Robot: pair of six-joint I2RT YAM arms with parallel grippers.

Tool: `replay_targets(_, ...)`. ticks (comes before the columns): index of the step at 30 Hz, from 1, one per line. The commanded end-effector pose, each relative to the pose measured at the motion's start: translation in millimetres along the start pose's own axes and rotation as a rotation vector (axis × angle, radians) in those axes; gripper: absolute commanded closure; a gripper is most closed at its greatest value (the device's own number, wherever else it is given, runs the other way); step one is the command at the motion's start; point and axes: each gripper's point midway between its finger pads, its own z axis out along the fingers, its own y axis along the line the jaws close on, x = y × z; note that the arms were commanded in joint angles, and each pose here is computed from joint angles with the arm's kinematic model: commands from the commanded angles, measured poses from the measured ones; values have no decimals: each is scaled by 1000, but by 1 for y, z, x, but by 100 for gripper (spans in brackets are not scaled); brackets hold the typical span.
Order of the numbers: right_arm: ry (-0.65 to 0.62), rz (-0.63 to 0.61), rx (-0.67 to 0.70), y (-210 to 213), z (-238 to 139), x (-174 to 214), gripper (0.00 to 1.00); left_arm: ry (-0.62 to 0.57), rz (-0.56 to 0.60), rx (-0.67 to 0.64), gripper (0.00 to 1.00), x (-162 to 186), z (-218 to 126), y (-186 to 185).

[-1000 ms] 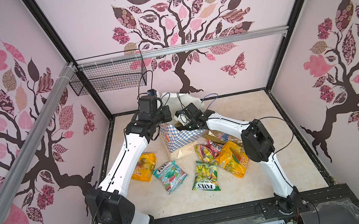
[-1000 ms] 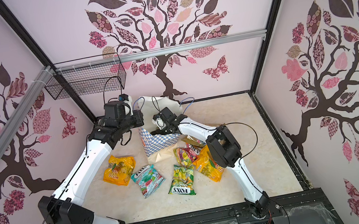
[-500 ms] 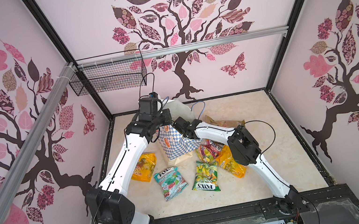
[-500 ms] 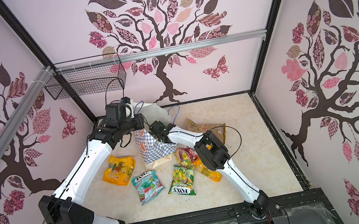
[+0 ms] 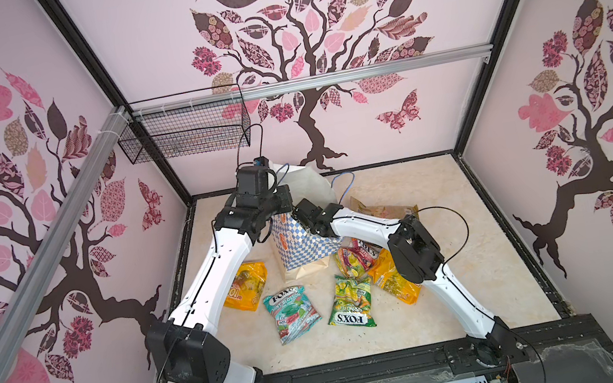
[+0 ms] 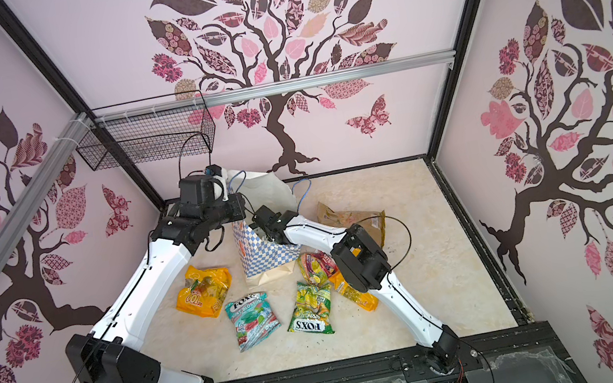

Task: Take the snacks out of the paper bag
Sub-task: 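Lower the right gripper into the bag onto the green Fox's packet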

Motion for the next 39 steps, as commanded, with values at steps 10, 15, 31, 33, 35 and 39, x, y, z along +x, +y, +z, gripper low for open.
replay_targets(10,-242,129,516,-116,-41,-41,0,-30,-9,102,100,-6,-4,-16)
replay_targets(15,-227,163,492,-127,-25,-49,0,-16,-13,111,100,-3,0,-17)
replay_targets(31,-497,106,629,-138,-119,-120,0,-8,-24,129,100,-1,2,-19)
replay_targets(33,-460,81,696,-155,-111,-115,0,-11,-23,128,100,-2,1,-20)
replay_targets(35,-384,52,709,-168,-83,-103,0,-12,-22,129,100,-2,1,-20)
replay_targets(39,-297,33,640,-168,-50,-89,0,-9,-22,129,100,-1,2,-19)
